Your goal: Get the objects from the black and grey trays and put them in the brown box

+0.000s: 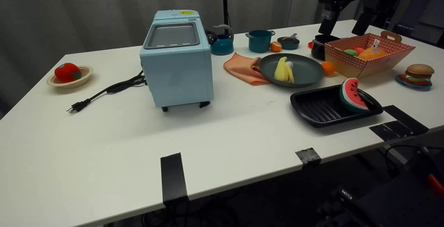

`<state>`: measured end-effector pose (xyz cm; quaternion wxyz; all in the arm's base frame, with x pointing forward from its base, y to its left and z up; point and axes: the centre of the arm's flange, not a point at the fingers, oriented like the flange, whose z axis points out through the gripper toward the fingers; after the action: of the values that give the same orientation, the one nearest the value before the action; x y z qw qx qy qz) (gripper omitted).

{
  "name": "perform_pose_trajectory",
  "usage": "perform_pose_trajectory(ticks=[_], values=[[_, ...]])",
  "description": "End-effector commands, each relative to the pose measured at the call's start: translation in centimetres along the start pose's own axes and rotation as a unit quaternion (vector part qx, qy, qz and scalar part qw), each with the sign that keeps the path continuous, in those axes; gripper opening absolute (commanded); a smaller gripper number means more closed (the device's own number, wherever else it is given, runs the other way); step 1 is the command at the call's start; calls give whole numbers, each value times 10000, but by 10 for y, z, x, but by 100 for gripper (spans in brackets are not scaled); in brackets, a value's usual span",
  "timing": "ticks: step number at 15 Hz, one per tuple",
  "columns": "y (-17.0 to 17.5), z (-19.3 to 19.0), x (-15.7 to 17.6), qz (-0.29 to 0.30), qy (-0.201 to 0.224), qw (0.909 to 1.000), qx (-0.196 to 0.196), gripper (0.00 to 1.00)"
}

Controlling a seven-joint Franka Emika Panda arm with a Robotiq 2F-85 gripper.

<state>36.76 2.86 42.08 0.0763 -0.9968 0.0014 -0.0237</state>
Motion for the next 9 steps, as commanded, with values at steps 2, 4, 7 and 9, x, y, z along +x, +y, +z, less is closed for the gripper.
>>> perform_pose_trajectory(ticks=[2, 4, 7, 9], values=[[0, 0, 0, 0, 0, 10000, 0, 100], [0, 0, 0, 0, 0, 10000, 0, 100], [5, -5, 19, 83, 61, 9999, -91, 100], [13, -9, 32, 136, 111, 9997, -188, 100]])
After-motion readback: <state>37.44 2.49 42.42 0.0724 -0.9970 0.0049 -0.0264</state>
